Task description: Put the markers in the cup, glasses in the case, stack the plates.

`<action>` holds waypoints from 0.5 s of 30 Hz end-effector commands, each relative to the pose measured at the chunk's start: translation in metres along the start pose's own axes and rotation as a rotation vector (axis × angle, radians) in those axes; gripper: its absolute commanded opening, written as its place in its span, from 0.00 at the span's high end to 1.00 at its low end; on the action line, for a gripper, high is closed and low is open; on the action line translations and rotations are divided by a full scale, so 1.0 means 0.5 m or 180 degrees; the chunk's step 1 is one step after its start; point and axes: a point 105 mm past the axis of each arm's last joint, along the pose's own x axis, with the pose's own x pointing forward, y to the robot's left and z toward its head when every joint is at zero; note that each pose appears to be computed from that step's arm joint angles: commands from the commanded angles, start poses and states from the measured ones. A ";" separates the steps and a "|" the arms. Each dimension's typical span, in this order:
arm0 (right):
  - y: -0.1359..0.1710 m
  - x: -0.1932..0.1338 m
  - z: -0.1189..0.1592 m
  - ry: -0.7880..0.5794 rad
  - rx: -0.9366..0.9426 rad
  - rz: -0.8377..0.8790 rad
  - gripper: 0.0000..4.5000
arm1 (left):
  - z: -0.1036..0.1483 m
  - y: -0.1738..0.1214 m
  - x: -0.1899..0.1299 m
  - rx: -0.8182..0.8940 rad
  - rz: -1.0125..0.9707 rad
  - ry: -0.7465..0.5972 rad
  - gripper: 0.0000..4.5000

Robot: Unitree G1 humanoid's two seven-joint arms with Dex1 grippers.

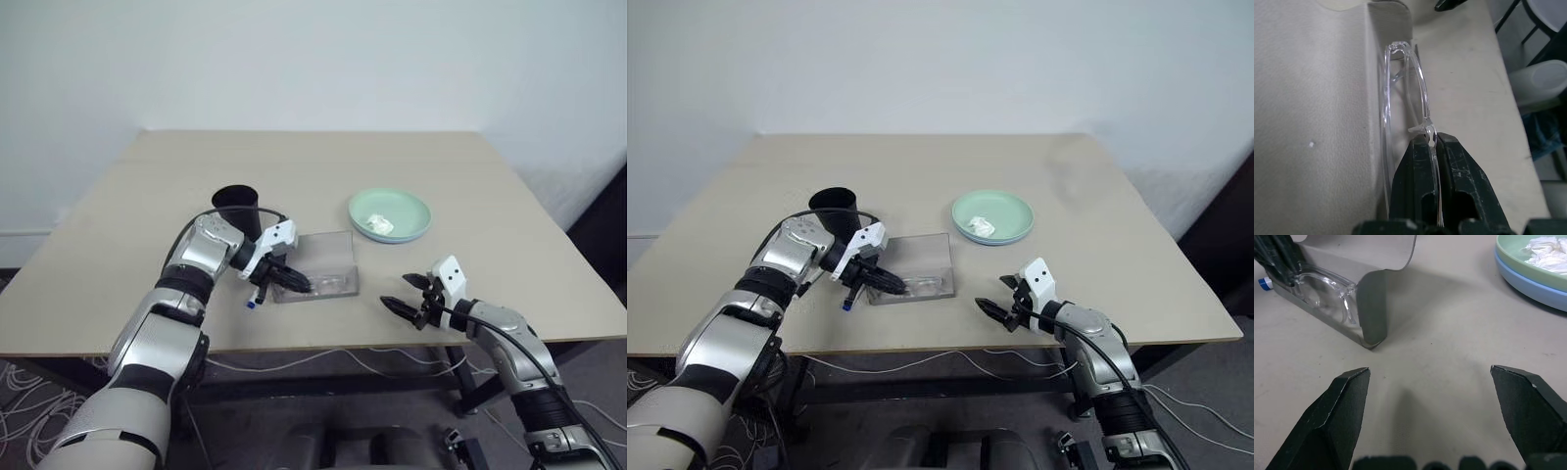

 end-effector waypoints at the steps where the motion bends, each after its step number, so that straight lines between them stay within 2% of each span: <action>1: -0.006 0.001 0.030 -0.0134 -0.0109 -0.0013 0.05 | 0.003 -0.024 0.011 0.0004 -0.0227 0.0009 0.99; 11: -0.005 0.005 0.030 -0.0133 -0.0107 -0.0003 0.05 | 0.026 -0.053 0.017 0.0047 -0.0443 -0.0091 0.99; 15: -0.007 0.005 0.029 -0.0129 -0.0105 -0.0005 0.05 | 0.031 -0.021 0.016 0.0208 -0.0147 -0.0094 0.99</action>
